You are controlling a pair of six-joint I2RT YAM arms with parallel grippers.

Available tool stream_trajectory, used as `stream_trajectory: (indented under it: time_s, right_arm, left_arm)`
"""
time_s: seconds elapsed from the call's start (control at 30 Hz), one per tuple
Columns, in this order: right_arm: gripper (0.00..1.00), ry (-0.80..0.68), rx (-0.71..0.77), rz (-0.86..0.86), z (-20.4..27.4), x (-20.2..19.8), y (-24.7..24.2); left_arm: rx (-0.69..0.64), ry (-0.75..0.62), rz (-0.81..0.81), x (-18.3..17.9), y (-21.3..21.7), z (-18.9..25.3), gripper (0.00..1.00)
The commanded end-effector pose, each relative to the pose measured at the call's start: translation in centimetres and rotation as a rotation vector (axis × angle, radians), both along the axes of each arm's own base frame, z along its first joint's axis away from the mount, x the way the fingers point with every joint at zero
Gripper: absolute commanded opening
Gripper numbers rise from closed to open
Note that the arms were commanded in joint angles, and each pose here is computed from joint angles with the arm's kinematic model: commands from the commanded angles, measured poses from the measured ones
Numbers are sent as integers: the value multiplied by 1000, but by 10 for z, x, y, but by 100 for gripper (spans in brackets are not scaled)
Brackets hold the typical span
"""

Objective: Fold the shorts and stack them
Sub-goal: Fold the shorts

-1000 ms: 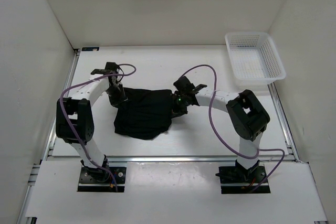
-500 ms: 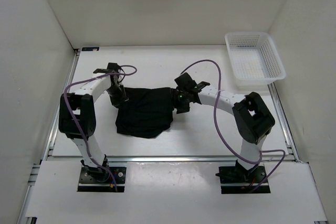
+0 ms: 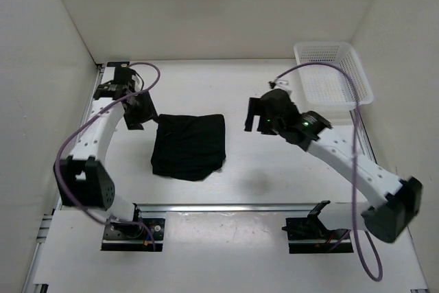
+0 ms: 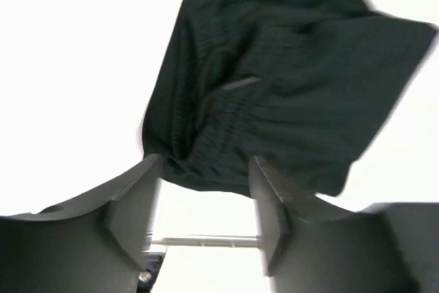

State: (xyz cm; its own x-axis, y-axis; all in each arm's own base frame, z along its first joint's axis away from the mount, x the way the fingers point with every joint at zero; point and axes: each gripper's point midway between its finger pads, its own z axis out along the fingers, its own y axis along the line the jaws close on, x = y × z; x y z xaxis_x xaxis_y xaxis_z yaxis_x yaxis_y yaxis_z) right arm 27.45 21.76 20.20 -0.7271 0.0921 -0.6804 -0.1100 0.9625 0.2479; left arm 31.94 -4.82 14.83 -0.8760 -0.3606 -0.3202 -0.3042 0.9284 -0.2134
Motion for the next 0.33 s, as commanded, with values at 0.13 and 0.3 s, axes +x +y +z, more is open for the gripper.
stream_trajectory:
  time_s: [0.13,0.3]
  right_arm:
    - [99,-172,-236,-329,53,-24,-128]
    - [99,-197,-228,-366,58,-40,-146]
  left_arm:
    - [-3,-432,-14,-39,6,138,76]
    - [-16,-564,-4,-71,7,164,76]
